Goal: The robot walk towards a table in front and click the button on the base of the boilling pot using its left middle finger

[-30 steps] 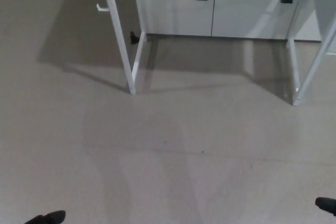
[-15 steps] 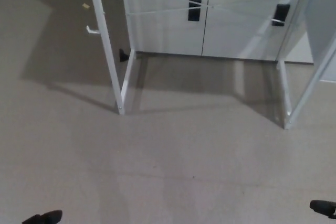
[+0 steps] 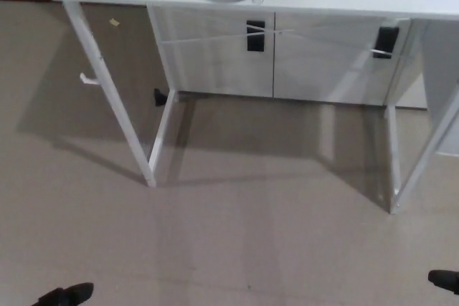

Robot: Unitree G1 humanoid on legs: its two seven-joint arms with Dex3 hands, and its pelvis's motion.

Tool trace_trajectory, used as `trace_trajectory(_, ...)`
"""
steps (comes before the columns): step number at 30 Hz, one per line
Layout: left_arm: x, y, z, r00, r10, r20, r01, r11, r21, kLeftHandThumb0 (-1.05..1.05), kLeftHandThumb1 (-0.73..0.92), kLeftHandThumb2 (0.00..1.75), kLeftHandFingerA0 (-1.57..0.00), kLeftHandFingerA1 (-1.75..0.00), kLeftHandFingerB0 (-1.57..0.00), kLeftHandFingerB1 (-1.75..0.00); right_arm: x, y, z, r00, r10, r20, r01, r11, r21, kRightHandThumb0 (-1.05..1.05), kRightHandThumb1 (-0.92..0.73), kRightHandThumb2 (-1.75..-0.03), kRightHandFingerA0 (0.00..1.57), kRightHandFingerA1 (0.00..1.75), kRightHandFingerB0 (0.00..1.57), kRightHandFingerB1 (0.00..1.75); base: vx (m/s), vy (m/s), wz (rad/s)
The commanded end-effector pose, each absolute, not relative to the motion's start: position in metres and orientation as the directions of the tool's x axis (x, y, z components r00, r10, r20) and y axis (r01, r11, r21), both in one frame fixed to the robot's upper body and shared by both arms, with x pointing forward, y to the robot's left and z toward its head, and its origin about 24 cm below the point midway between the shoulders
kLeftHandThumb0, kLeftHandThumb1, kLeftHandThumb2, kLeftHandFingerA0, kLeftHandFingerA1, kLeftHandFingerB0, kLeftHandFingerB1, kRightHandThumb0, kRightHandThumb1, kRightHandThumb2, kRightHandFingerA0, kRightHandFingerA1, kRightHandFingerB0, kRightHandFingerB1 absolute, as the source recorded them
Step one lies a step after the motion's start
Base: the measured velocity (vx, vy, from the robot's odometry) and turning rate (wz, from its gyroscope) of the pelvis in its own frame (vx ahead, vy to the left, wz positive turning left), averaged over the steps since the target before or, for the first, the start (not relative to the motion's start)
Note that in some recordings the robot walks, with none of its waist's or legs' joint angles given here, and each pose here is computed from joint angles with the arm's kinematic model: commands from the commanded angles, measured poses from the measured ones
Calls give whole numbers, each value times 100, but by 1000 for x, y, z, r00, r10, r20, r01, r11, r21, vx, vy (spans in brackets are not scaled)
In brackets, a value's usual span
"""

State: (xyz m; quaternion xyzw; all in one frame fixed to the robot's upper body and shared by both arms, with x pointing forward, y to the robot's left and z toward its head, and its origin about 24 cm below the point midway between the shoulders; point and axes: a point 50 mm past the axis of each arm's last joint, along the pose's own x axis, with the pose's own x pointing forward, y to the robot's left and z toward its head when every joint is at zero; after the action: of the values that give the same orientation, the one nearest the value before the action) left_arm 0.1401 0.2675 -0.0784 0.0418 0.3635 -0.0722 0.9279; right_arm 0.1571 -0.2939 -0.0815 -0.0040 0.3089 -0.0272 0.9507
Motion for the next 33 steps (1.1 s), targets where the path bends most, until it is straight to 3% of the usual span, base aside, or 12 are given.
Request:
trace_trajectory(1, 137, 275, -75, 722, -77, -688, 176, 982, 75, -24, 59, 57, -30, -38, -18, -29, 154, -295, -83, 805, -66, -590, 47, 998, -47, -25, -25, -48, 94, 57, 74, 52, 217, -102, -12)
trace_trajectory(13, 139, 276, -76, 718, -70, -692, 192, 976, 101, -24, 60, 58, -32, -38, -20, -29, 154, -295, -83, 801, -52, -596, 13, 998, -69, -32, -27, -49, 93, 55, 74, 51, 341, 53, -8)
trace_trajectory(33, 144, 275, -72, 727, -80, -682, 231, 964, 133, -26, 59, 58, -33, -39, -21, -29, 157, -293, -81, 807, -42, -590, -21, 995, -101, -32, -28, -49, 95, 54, 74, 50, 112, -113, 0)
